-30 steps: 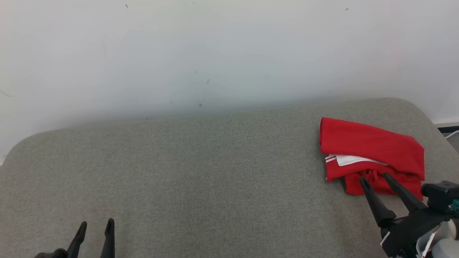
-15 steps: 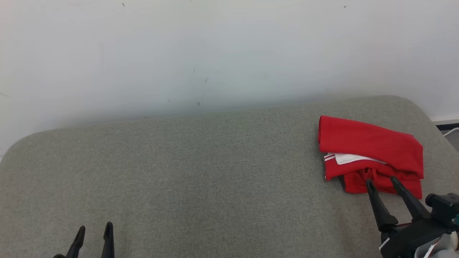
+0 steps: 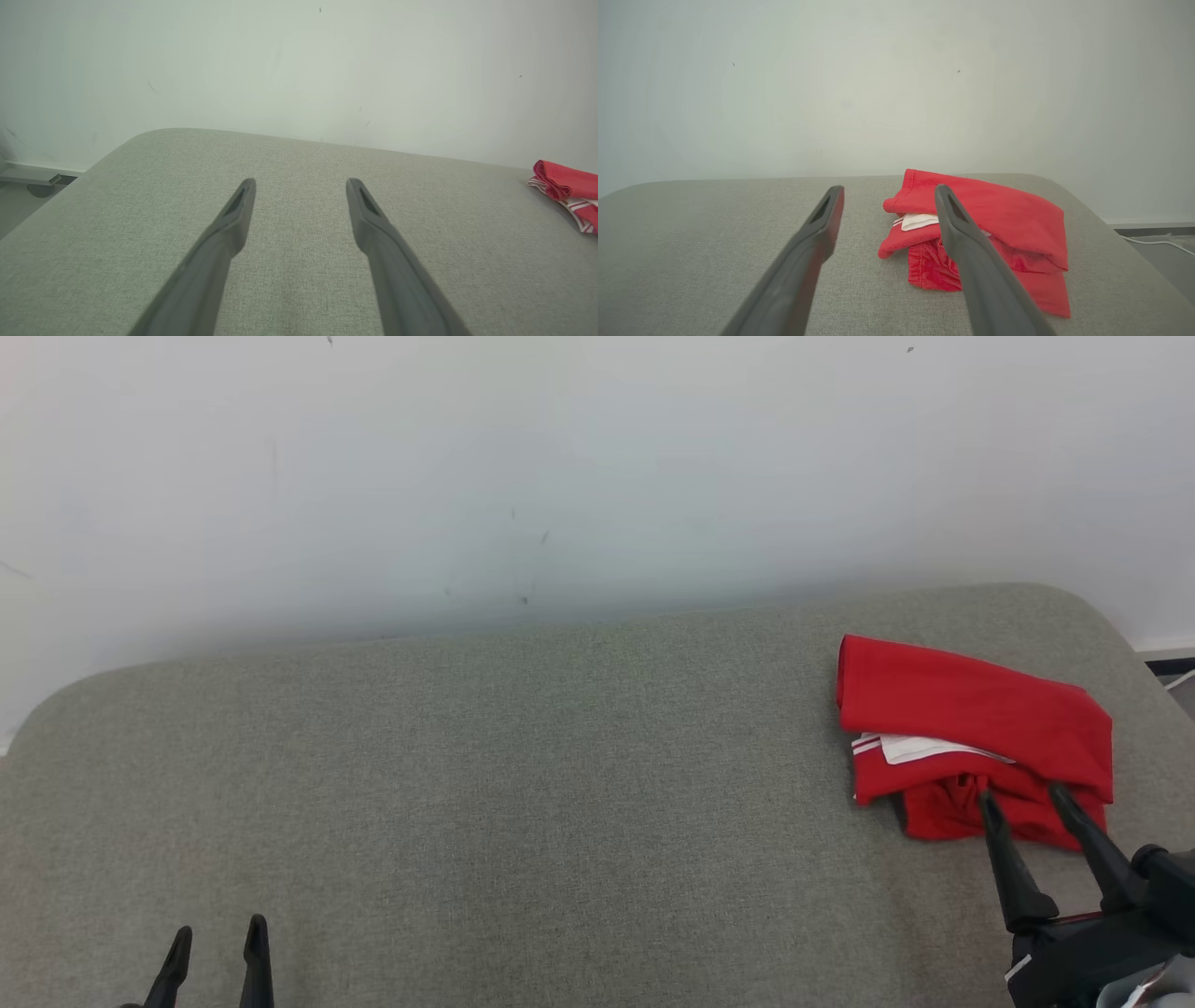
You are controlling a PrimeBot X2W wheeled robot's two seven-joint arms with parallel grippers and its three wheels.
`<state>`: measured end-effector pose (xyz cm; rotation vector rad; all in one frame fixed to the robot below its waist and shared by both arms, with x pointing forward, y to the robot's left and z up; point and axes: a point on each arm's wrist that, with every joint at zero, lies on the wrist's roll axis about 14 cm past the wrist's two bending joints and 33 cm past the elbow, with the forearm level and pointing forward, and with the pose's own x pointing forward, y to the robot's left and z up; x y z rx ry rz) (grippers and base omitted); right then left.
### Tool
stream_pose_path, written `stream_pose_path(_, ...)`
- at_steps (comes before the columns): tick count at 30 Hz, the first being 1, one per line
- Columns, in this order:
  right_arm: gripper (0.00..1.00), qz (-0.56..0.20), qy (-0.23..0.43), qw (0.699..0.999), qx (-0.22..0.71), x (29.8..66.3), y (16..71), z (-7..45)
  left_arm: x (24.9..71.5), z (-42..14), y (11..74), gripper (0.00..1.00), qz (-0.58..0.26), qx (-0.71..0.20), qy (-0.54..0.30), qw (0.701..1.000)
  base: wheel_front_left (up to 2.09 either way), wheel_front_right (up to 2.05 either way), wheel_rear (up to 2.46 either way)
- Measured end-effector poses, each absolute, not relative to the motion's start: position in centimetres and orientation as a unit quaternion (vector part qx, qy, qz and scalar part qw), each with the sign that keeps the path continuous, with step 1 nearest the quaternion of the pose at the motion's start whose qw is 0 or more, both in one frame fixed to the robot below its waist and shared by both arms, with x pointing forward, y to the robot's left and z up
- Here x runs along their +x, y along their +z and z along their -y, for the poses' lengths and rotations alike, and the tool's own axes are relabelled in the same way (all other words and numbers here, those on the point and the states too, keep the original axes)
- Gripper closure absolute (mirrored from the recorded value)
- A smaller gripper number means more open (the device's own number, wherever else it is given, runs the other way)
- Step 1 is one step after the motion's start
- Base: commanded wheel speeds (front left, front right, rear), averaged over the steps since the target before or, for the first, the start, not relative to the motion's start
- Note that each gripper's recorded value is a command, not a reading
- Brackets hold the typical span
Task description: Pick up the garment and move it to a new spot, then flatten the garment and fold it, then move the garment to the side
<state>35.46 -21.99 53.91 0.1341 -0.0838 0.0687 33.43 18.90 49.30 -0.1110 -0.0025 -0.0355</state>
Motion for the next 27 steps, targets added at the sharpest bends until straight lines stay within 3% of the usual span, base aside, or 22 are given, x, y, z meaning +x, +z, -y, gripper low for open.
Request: stream_pose_path(27,0.00,0.048,0.005,0.998,0.051,35.3,53.2,22.4,33.4,-19.9,49.5,0.00,0.009,-0.050,0.012,0.999,0.00,0.00,0.00)
